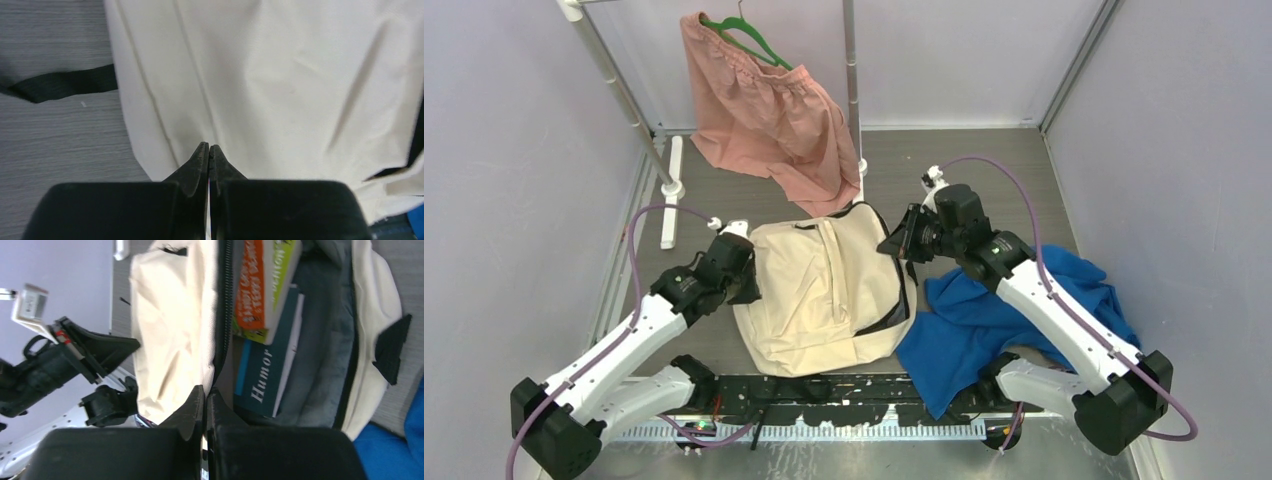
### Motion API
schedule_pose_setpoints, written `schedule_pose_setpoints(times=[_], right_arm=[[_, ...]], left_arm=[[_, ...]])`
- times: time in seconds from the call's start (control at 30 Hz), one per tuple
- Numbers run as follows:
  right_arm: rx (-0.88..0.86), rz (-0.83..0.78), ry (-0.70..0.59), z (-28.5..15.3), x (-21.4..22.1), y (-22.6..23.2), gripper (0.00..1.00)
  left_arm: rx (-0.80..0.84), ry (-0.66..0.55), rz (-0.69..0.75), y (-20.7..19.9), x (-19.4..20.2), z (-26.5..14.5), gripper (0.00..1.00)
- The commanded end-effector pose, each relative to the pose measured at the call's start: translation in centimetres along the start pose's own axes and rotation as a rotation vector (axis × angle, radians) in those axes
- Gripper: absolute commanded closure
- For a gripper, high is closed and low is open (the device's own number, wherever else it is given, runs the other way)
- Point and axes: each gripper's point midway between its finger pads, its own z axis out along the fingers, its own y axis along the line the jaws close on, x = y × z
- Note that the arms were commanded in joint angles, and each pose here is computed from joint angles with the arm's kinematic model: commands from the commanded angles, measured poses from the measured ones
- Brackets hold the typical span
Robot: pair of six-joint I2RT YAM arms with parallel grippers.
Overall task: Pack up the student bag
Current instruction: Adjust the student bag at the center of the board.
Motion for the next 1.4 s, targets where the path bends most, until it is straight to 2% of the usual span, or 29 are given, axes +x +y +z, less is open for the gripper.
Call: schedule_pose_setpoints(times=[0.0,0.07,0.17,0.3,0.43,0.53,0.63,0.83,0.9,0.97,1.0,1.37], right_arm=[[-0.157,-0.018,-0.021,-2.5,-1.6,4.8,0.99],[-0.22,-0.008,-0.018,-2.7,-2.1,6.4,0.99],[-0.318,-0.004,-0.028,-3.3,-2.9,8.8,0.99],[-0.326,-0.016,-0.05,-3.5,-3.8,9.4,0.99],[-0.324,-0.01,-0.05,-3.1,-3.9,9.3,0.99],[-0.316,-0.001,-0.046,-2.9,-3.8,9.1,0.99],[-0.306,0.001,-0.045,-2.8,-3.6,8.8,0.99],[-0.29,0.005,-0.045,-2.9,-3.3,8.3,0.99],[-0.285,0.005,-0.047,-3.0,-3.2,8.2,0.99],[-0.273,0.004,-0.048,-3.0,-3.1,7.8,0.99],[-0.261,-0.001,-0.049,-3.1,-3.0,7.6,0.99],[-0.14,-0.02,-0.053,-2.5,-2.6,4.9,0.99]], left_arm=[[0.274,-0.07,0.05,-5.2,-3.4,-3.5,1.0],[0.374,-0.051,0.064,-7.3,-3.5,-4.9,0.94],[0.463,-0.023,0.079,-9.7,-3.2,-6.6,0.77],[0.563,-0.025,0.044,-12.9,-2.8,-7.7,0.58],[0.586,-0.018,-0.032,-15.5,-2.3,-6.8,0.55],[0.529,-0.041,-0.056,-16.7,-2.5,-5.1,0.54],[0.54,-0.044,-0.07,-18.2,-2.8,-4.2,0.54],[0.49,-0.016,-0.076,-19.1,-2.2,-1.4,0.58],[0.483,-0.012,-0.076,-19.2,-2.2,-1.1,0.68],[0.487,-0.022,-0.081,-19.3,-2.6,-1.4,0.93],[0.486,-0.034,-0.082,-19.3,-3.0,-1.8,0.99],[0.526,-0.263,-0.041,-16.5,-8.7,-9.1,1.0]])
